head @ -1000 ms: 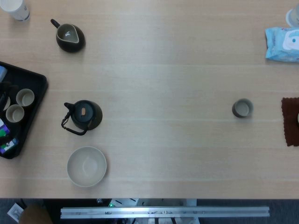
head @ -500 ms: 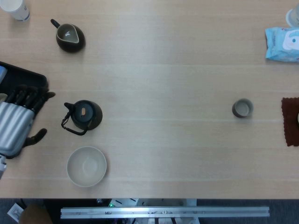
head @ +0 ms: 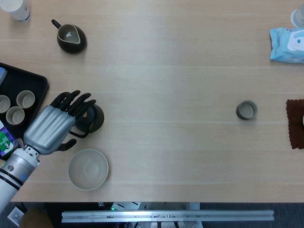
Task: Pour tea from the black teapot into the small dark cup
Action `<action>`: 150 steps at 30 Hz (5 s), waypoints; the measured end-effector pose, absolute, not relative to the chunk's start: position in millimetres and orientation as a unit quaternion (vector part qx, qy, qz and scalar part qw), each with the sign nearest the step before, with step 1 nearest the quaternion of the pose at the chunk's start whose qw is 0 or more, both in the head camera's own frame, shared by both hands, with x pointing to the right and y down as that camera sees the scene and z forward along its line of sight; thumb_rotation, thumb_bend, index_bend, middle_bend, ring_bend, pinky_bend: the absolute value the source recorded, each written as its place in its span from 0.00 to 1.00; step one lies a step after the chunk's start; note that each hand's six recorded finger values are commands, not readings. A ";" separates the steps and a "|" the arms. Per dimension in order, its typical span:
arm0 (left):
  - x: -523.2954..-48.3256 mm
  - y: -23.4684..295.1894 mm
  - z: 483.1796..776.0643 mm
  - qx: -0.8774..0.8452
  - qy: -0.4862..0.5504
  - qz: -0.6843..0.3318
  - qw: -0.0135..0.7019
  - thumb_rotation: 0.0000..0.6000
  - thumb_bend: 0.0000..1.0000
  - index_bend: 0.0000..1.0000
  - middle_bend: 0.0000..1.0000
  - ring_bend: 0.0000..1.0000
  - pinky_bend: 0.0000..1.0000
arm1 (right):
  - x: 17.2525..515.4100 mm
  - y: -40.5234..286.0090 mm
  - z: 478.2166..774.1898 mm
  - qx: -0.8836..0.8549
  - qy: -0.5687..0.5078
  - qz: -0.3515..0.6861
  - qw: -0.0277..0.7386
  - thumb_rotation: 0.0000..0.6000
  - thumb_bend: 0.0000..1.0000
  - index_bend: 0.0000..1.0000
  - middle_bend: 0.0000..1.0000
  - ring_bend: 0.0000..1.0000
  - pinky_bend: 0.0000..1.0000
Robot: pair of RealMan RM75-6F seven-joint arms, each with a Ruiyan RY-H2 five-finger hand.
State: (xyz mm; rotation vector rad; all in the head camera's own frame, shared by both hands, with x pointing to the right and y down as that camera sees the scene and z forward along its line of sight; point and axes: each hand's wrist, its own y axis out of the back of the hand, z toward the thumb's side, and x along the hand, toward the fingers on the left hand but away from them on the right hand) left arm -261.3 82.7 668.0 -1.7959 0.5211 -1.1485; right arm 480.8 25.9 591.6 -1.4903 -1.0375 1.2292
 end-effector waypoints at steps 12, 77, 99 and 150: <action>-256.1 79.5 702.2 -0.726 0.174 -0.482 0.459 1.00 0.21 0.00 0.00 0.00 0.08 | 486.5 31.7 593.2 -0.603 -0.427 0.504 0.448 1.00 0.06 0.34 0.33 0.26 0.28; -226.5 41.9 707.5 -0.718 0.190 -0.488 0.458 1.00 0.21 0.00 0.00 0.00 0.08 | 507.3 49.0 592.4 -0.593 -0.448 0.513 0.429 1.00 0.06 0.34 0.33 0.26 0.28; -237.2 5.1 748.9 -0.681 0.185 -0.549 0.449 1.00 0.21 0.00 0.00 0.00 0.08 | 512.9 53.1 593.8 -0.593 -0.451 0.516 0.423 1.00 0.06 0.34 0.33 0.26 0.28; -314.2 -18.3 739.5 -0.595 0.208 -0.674 0.386 1.00 0.21 0.24 0.00 0.00 0.08 | 516.6 59.9 596.4 -0.595 -0.451 0.524 0.411 1.00 0.06 0.34 0.33 0.26 0.28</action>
